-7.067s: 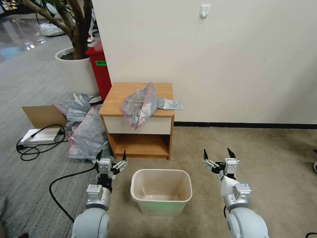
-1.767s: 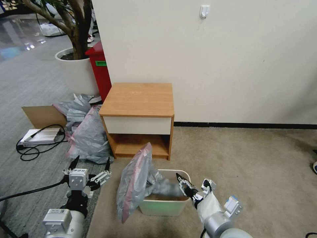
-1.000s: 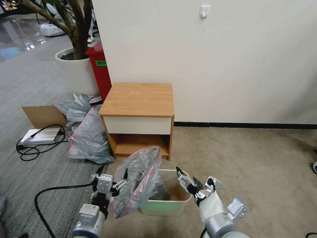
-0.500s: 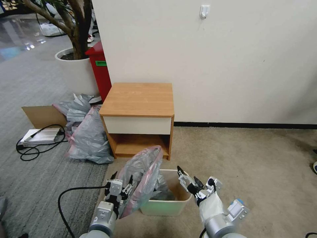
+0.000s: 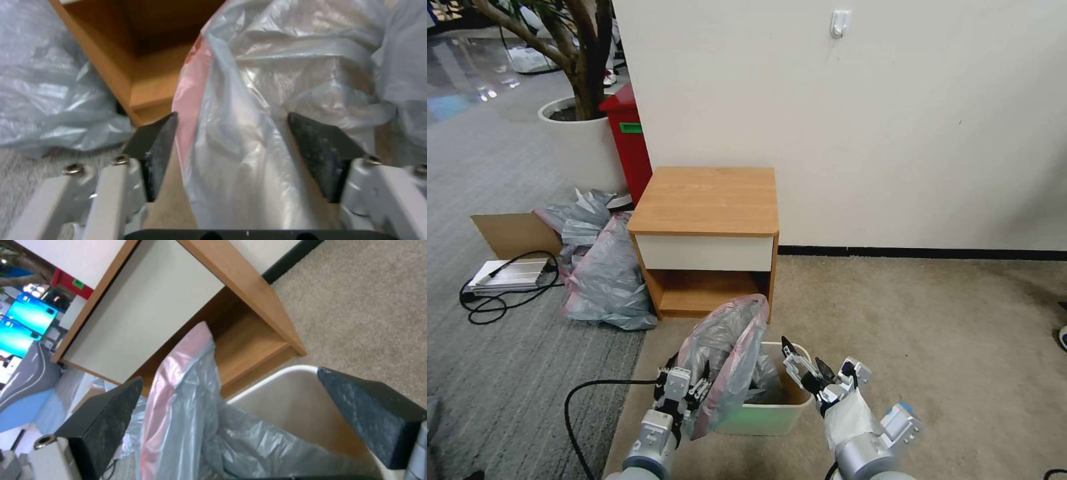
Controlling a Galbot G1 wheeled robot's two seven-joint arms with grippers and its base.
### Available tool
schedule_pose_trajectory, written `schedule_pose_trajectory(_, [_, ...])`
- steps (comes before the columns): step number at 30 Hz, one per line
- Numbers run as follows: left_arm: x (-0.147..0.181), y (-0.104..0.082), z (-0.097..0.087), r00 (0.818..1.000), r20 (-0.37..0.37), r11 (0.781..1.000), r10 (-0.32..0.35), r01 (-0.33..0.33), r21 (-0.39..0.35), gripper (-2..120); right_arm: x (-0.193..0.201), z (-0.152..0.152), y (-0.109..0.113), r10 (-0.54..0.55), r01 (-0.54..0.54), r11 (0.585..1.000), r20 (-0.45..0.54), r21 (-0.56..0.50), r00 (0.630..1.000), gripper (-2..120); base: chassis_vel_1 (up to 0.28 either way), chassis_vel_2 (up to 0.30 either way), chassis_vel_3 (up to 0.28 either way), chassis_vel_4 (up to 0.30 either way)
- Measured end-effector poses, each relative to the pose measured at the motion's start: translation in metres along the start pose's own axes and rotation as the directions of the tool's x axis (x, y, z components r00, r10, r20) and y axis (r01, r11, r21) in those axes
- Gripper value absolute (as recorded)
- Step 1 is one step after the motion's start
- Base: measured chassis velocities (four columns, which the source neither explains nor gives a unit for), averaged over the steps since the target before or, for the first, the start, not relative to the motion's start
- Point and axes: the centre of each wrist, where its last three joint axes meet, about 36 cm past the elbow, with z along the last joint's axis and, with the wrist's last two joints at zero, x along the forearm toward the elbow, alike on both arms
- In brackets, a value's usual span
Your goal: Pick up the garbage bag from the table and place it over the trash can.
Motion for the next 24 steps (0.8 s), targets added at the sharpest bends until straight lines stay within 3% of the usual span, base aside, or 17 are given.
schedule_pose_trajectory(12, [-0.005,-0.008,-0.001,0.998,-0.059,0.999,-0.009,0.011,0.04,18,-0.001,0.005,0.001,0.003,-0.003,1.0,0.008,0.009,1.0,100,0.0,0.0,0.0,0.0])
schedule_pose_trajectory(14, [-0.005,-0.008,-0.001,0.998,-0.058,0.999,-0.009,0.011,0.041,16,-0.002,0.005,0.001,0.002,-0.003,1.0,0.01,0.013,1.0,100,0.0,0.0,0.0,0.0])
schedule_pose_trajectory(19, [-0.004,-0.009,0.002,0.999,0.011,0.998,-0.035,0.034,0.053,12,-0.004,-0.002,0.003,-0.033,0.031,0.999,0.036,0.044,0.999,100,0.0,0.0,0.0,0.0])
schedule_pose_trajectory(24, [-0.003,-0.003,0.007,0.986,0.147,0.996,-0.076,0.069,0.05,9,-0.005,-0.015,0.015,-0.112,0.111,0.992,0.016,0.062,0.994,100,0.0,0.0,0.0,0.0])
